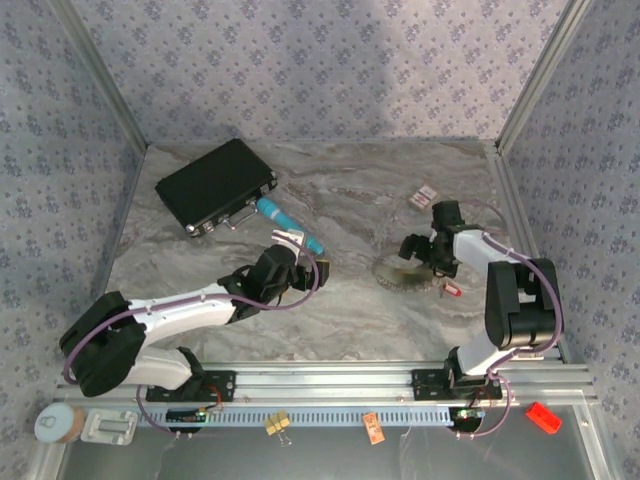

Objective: Put the keys on the keyring

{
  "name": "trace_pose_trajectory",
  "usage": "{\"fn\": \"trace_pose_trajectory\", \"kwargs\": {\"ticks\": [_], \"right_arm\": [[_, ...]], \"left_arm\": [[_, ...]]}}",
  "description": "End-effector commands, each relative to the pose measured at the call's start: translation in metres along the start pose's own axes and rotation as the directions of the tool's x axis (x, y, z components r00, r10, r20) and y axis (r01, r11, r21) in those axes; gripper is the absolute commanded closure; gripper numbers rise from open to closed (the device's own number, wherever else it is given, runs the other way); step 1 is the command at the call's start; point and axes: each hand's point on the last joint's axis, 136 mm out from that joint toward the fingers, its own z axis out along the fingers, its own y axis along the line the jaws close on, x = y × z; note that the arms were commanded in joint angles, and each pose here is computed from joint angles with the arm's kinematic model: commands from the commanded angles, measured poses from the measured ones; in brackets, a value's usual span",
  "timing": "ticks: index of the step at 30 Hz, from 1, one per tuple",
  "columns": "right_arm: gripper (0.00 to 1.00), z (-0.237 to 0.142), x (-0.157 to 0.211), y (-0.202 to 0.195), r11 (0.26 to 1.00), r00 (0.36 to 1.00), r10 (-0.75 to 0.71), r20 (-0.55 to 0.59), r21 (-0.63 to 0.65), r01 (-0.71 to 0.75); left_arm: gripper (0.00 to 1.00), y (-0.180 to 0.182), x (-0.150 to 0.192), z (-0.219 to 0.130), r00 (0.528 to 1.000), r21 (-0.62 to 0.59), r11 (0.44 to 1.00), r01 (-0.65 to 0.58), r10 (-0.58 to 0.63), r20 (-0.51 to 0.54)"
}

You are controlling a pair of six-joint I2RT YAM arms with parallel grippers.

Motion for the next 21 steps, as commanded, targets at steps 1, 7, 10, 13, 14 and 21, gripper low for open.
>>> {"fn": "trace_pose_trajectory", "kwargs": {"ticks": [1,7,10,13,14,21], "right_arm": [[0.02,-0.011,0.009,0.027,0.998,0.999,-0.035,-0.027,-0.051,0.034],[0.03,-0.029,0.021,0.063,0.983,0.994,-0.107,-0.033,-0.156,0.101],[0.04,-0.039,0.014,0.046,0.992,0.997,-0.076,0.003,-0.104,0.076],[0.09,-0.050,0.009,0.013,0.999,0.999,-0.018,0.045,0.029,0.016],[0.11,-0.054,0.010,0.006,0.999,0.999,0.008,0.049,0.047,-0.010],[0.54,-0.063,0.040,-0.007,0.938,0.936,0.347,0.066,-0.055,-0.344]], "left_arm": [[0.00,-0.002,-0.015,-0.009,0.999,0.004,1.000,0.019,-0.019,0.047],[0.00,-0.001,-0.014,-0.011,0.999,0.001,1.000,0.023,-0.023,0.046],[0.00,-0.001,-0.014,-0.011,0.999,0.000,1.000,0.025,-0.025,0.042],[0.00,-0.001,-0.014,-0.012,0.999,0.002,1.000,0.026,-0.026,0.043],[0.00,-0.001,-0.014,-0.012,0.999,0.002,1.000,0.026,-0.026,0.043],[0.00,-0.004,-0.015,-0.010,0.999,0.015,1.000,0.025,-0.025,0.046]]}}
